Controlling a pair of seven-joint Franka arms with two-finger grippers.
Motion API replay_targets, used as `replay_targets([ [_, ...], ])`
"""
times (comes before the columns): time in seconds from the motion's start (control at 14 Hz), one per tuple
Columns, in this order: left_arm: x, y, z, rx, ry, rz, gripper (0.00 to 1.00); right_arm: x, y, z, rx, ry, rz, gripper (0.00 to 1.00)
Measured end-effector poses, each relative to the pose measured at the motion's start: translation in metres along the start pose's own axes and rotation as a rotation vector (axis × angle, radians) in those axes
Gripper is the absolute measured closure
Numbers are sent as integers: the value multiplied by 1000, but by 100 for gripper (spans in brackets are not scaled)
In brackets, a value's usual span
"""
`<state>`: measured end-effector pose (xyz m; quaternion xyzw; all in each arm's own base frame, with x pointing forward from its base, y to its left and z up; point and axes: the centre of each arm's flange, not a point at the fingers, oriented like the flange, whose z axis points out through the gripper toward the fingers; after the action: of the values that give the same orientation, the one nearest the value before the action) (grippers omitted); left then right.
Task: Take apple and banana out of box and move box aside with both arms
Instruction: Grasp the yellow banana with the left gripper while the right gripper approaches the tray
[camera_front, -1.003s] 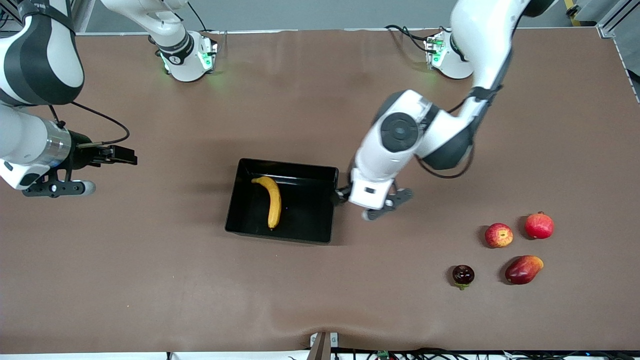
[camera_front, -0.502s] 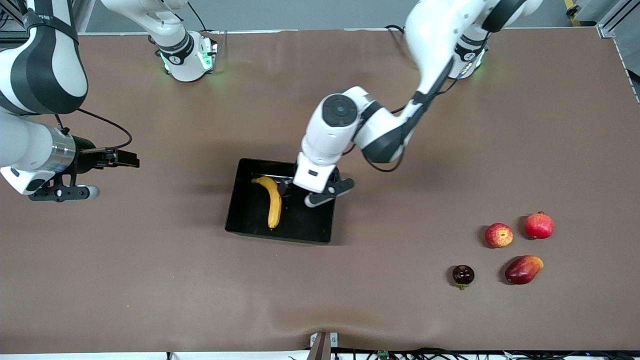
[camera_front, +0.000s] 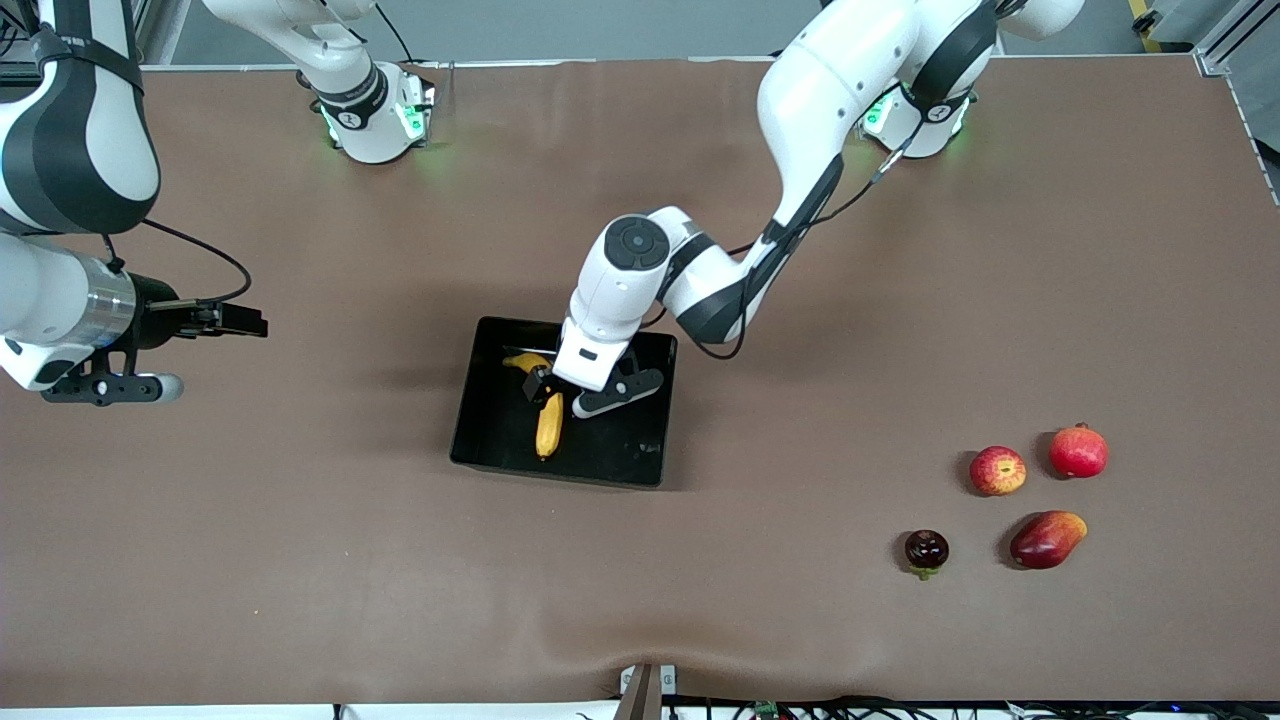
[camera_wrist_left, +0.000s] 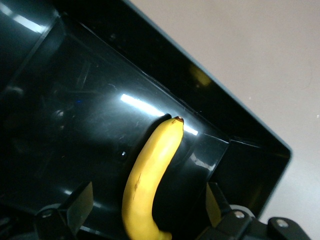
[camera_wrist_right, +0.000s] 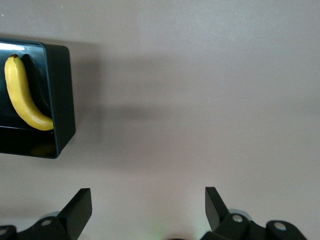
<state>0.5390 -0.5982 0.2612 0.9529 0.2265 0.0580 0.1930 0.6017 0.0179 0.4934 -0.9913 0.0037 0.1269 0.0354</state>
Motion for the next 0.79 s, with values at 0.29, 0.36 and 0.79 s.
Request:
replay_targets([
  [0.29,-17,-8,35,11,7,98,0,6,0,11,-1,-20,1,0],
  [0.36,-20,-10,40,16,3,121,0,8,0,16,-1,-28,1,0],
  [0.79,-33,-19,66,-5,0,178,0,23,0,32,-2,-22,2,0],
])
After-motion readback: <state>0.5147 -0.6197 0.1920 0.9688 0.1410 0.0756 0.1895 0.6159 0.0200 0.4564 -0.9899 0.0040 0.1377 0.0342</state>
